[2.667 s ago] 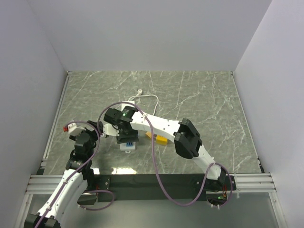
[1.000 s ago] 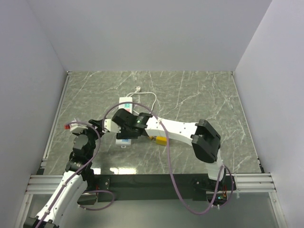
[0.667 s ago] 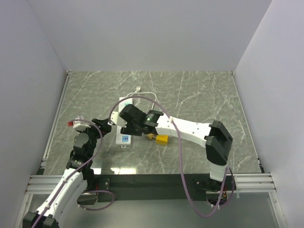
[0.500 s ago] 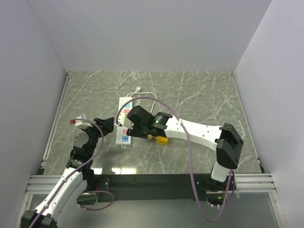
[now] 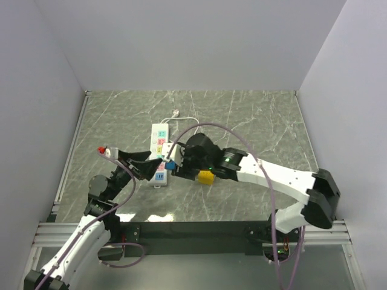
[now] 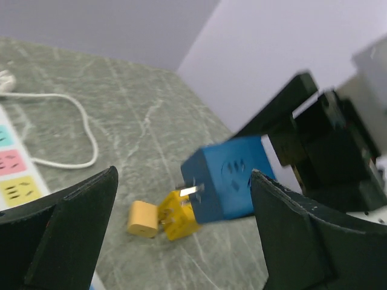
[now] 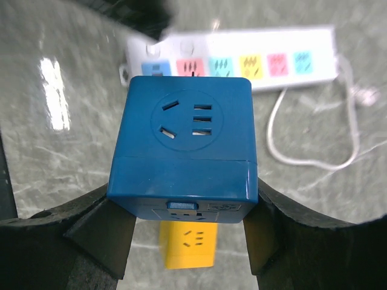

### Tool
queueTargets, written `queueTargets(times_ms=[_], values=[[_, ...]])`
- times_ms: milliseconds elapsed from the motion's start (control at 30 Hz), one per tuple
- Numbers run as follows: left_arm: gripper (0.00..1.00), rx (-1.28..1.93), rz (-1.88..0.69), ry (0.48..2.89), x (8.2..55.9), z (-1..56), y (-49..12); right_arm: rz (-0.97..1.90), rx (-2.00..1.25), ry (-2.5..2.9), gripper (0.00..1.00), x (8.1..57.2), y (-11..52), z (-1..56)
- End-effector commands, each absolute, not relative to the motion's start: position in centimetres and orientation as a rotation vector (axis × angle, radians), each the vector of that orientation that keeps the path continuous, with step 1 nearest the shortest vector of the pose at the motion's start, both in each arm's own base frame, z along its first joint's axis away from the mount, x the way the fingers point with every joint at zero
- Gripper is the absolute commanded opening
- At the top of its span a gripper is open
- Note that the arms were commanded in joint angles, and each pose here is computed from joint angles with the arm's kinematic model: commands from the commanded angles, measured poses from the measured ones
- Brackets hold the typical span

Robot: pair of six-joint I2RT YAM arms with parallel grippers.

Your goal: Insert the plug

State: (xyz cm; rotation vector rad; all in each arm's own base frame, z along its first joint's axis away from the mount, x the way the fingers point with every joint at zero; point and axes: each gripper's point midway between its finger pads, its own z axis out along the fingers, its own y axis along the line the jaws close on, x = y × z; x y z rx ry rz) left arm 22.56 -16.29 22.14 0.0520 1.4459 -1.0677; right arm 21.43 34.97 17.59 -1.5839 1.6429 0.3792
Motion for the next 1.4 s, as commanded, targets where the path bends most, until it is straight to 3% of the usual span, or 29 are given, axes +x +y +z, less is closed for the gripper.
queueTargets(times_ms=[0, 300, 733, 967, 1200, 1367], values=[[0.97, 0.195, -1.192, 1.366, 19.9, 25.3, -17.9, 0.532, -1.501, 1.35, 0.0, 21.0, 36.6, 25.1], [0.96, 0.289, -1.383, 1.305, 17.5, 27.0, -19.6, 0.592, -1.555, 1.243, 0.0, 19.8, 36.1, 25.3], [0.95, 0.262, -1.403, 1.323, 18.1, 26.6, -20.7, 0.624, -1.539, 1.191, 0.0, 19.2, 35.9, 25.4], [0.91, 0.261, -1.421, 1.318, 18.3, 25.8, -21.0, 0.691, -1.474, 1.131, 0.0, 18.4, 35.9, 26.5], [0.76, 0.275, -1.457, 1.308, 18.1, 25.4, -21.4, 0.757, -1.421, 1.073, 0.0, 17.8, 35.5, 27.4], [0.73, 0.28, -1.485, 1.311, 17.9, 25.0, -21.7, 0.787, -1.372, 1.039, 0.0, 17.6, 35.1, 28.3]])
